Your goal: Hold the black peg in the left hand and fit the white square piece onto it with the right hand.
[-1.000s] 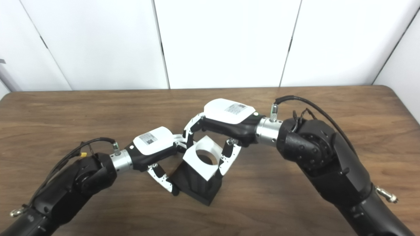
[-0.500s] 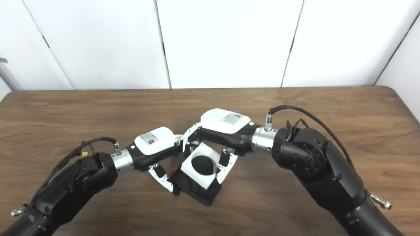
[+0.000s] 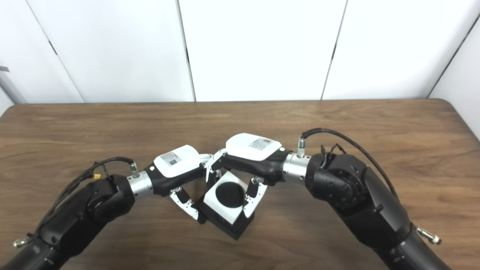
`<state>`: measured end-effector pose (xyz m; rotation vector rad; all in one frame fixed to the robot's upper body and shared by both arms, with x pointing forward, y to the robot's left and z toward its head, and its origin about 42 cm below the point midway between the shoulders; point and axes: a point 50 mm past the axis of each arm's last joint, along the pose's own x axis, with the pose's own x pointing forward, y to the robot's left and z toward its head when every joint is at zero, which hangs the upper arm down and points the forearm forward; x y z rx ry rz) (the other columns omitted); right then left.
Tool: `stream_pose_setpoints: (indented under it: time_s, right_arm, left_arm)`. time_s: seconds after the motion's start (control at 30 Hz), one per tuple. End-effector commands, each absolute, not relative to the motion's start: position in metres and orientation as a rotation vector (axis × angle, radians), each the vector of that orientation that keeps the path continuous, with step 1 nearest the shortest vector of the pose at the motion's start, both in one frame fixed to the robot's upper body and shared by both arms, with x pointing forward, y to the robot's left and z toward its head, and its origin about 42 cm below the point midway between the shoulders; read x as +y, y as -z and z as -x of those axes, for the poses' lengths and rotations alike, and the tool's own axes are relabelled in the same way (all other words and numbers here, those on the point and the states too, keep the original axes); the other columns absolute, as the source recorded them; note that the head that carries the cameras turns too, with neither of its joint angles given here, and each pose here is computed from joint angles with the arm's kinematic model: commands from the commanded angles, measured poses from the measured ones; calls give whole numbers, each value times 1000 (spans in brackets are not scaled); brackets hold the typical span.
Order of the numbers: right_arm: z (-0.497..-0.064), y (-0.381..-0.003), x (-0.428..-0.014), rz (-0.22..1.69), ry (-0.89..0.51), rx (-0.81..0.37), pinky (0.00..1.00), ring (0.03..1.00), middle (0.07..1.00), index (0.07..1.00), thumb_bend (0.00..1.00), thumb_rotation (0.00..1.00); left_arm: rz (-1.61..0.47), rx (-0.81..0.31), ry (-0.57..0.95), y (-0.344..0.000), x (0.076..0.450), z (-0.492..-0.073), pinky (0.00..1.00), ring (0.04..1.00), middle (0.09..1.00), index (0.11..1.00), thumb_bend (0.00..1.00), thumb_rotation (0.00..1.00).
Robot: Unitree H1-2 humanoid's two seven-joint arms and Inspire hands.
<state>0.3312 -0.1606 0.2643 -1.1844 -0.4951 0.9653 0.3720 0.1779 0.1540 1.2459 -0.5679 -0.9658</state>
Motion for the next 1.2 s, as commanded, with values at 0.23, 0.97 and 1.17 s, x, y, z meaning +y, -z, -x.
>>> stream_pose_setpoints:
  time_s: [0.23, 0.97, 1.17]
  right_arm:
    - [-333, -263, -160, 1245, -957, -498, 632, 803, 805, 633, 897, 313]
    - [-336, -297, -213, 1208, -748, -383, 634, 792, 856, 878, 926, 167]
    - [-334, -293, -236, 1143, -646, -383, 575, 738, 810, 809, 757, 71]
  left_arm:
    - [-1324, -512, 1044, -137, 172, -363, 700, 866, 839, 492, 524, 70]
    - [-1322, -498, 1039, -137, 181, -365, 698, 848, 838, 491, 524, 67]
    - [-1329, -484, 1039, -137, 184, -365, 720, 853, 841, 492, 524, 68]
